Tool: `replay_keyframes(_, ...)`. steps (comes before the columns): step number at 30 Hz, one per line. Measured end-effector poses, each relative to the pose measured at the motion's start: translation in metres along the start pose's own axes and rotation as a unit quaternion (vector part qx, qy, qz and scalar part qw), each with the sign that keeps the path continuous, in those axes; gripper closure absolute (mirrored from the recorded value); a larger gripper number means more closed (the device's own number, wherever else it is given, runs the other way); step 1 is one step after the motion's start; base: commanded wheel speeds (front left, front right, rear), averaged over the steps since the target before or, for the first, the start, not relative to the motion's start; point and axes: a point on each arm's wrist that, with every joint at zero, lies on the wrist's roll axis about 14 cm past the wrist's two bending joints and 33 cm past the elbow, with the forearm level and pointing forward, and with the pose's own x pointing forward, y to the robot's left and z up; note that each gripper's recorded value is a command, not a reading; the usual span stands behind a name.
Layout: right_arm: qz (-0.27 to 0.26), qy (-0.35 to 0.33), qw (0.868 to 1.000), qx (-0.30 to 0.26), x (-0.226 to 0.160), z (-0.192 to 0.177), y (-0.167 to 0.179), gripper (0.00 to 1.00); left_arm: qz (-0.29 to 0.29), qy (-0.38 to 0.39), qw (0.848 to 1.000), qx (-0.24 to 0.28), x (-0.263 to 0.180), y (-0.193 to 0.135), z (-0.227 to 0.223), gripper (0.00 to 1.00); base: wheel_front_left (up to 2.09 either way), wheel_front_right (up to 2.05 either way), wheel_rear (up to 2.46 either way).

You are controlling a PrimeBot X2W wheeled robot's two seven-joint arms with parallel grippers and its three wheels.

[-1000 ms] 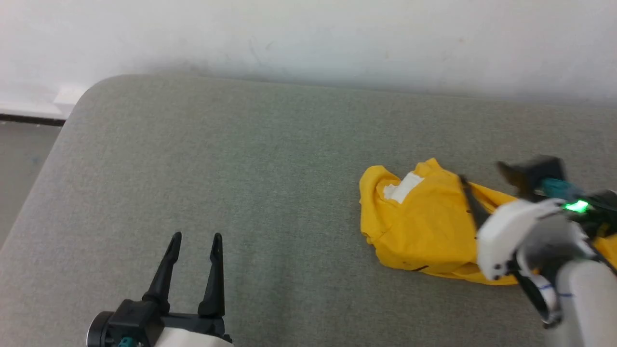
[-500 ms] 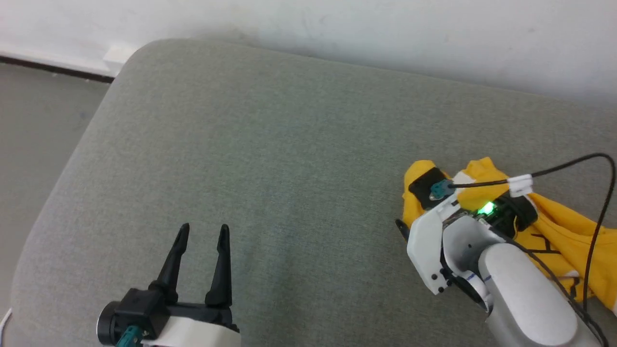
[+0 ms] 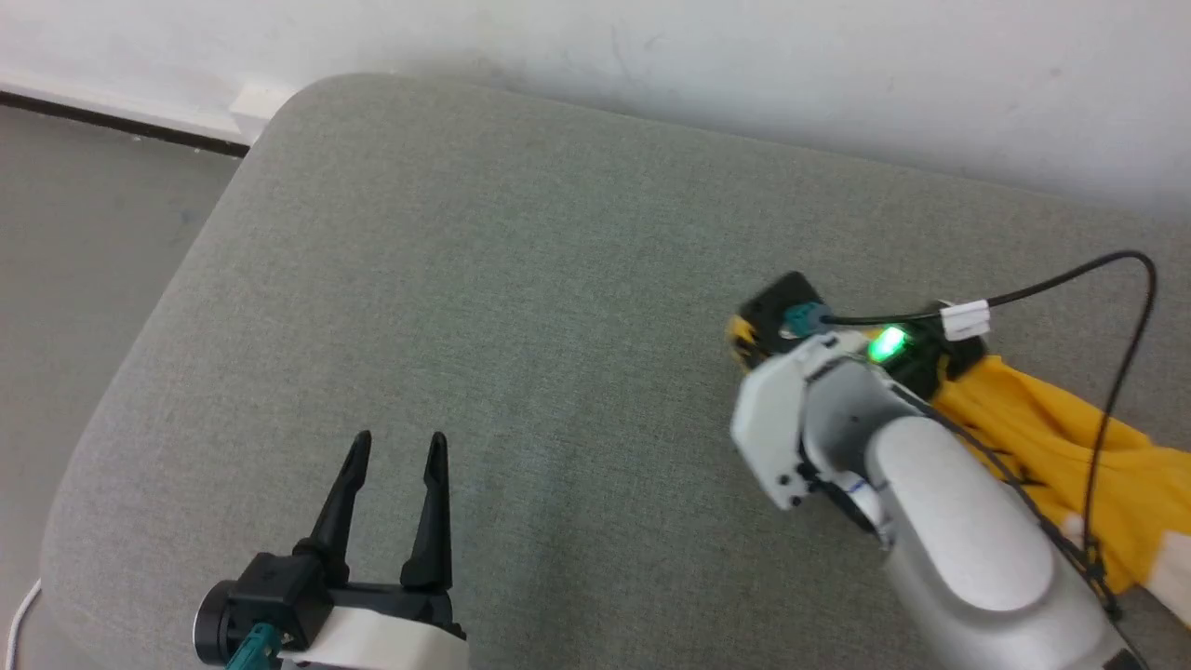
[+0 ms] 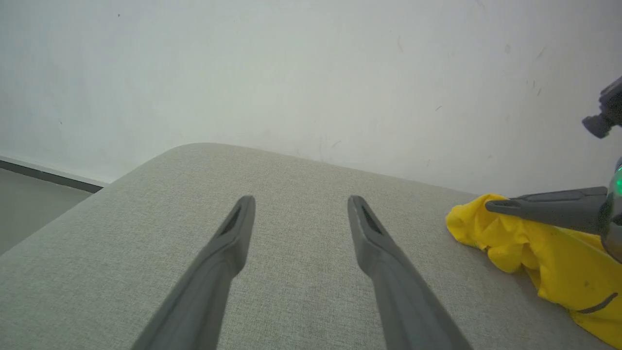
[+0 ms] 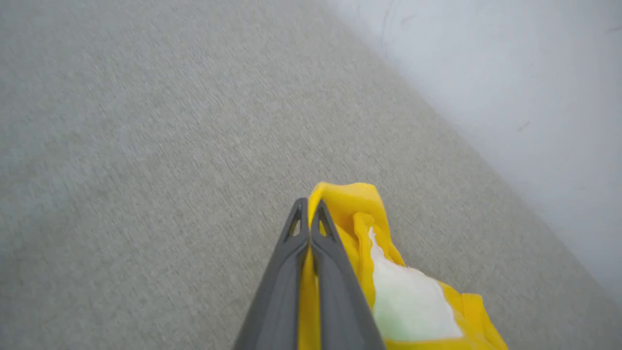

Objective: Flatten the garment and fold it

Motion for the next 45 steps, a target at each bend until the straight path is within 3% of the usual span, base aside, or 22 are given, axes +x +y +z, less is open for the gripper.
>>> replay_keyframes(6, 0.124, -0.107, 0.986, 0.009, -0.017, 0.065, 0.085, 1.00, -0.008, -0.008, 1.000, -0.002, 0.001, -0.005, 0.004, 0.00, 0.00, 0.00, 0.00)
replay_keyframes(8, 0.186, -0.096, 0.978, 0.014, -0.025, 0.061, 0.123, 1.00, -0.008, -0.008, 1.000, -0.002, 0.001, -0.005, 0.004, 0.00, 0.00, 0.00, 0.00)
replay_keyframes(11, 0.265, -0.007, 0.964, 0.034, -0.038, 0.015, 0.169, 1.00, -0.007, -0.005, 1.000, -0.002, 0.000, -0.004, 0.003, 0.00, 0.00, 0.00, 0.00)
replay_keyframes(12, 0.277, 0.038, 0.959, 0.034, -0.042, -0.010, 0.174, 0.76, -0.007, -0.003, 1.000, -0.003, 0.000, -0.004, 0.001, 0.00, 0.00, 0.00, 0.00)
replay_keyframes(13, 0.283, 0.073, 0.956, 0.022, -0.046, -0.032, 0.174, 0.25, -0.007, -0.002, 1.000, -0.003, 0.000, -0.004, 0.001, 0.00, 0.00, 0.00, 0.00)
replay_keyframes(14, 0.279, 0.095, 0.956, 0.014, -0.048, -0.049, 0.168, 0.00, -0.006, 0.000, 1.000, -0.003, 0.000, -0.004, 0.000, 0.00, 0.00, 0.00, 0.00)
replay_keyframes(16, 0.265, 0.101, 0.959, 0.020, -0.048, -0.058, 0.153, 0.00, -0.006, 0.002, 1.000, -0.004, 0.000, -0.004, -0.002, 0.00, 0.00, 0.00, 0.00)
replay_keyframes(19, 0.253, 0.069, 0.964, 0.046, -0.047, -0.042, 0.140, 0.00, -0.008, 0.003, 1.000, -0.005, 0.001, -0.005, -0.003, 0.00, 0.00, 0.00, 0.00)
replay_keyframes(25, 0.166, -0.068, 0.977, 0.119, -0.046, 0.017, 0.080, 0.00, -0.019, 0.002, 1.000, -0.009, 0.002, -0.012, -0.003, 0.00, 0.00, 0.00, 0.00)
replay_keyframes(31, 0.006, -0.193, 0.964, 0.184, -0.076, 0.040, -0.006, 0.00, -0.030, 0.004, 0.999, -0.010, 0.000, -0.019, -0.004, 0.00, 0.00, 0.00, 0.00)
replay_keyframes(33, -0.065, -0.211, 0.957, 0.187, -0.093, 0.029, -0.037, 0.00, -0.034, 0.002, 0.999, -0.009, 0.001, -0.021, -0.004, 0.00, 0.00, 0.00, 0.00)
replay_keyframes(39, -0.266, -0.220, 0.920, 0.186, -0.168, -0.036, -0.109, 0.00, -0.045, 0.010, 0.999, -0.007, -0.002, -0.025, -0.008, 0.00, 0.00, 0.00, 0.00)
replay_keyframes(42, -0.306, -0.203, 0.903, 0.224, -0.194, -0.078, -0.116, 0.00, -0.050, 0.015, 0.999, -0.007, -0.003, -0.028, -0.011, 0.00, 0.00, 0.00, 0.00)
replay_keyframes(45, -0.323, -0.179, 0.894, 0.254, -0.208, -0.110, -0.109, 0.00, -0.061, 0.021, 0.998, -0.004, -0.003, -0.033, -0.015, 0.00, 0.00, 0.00, 0.00)
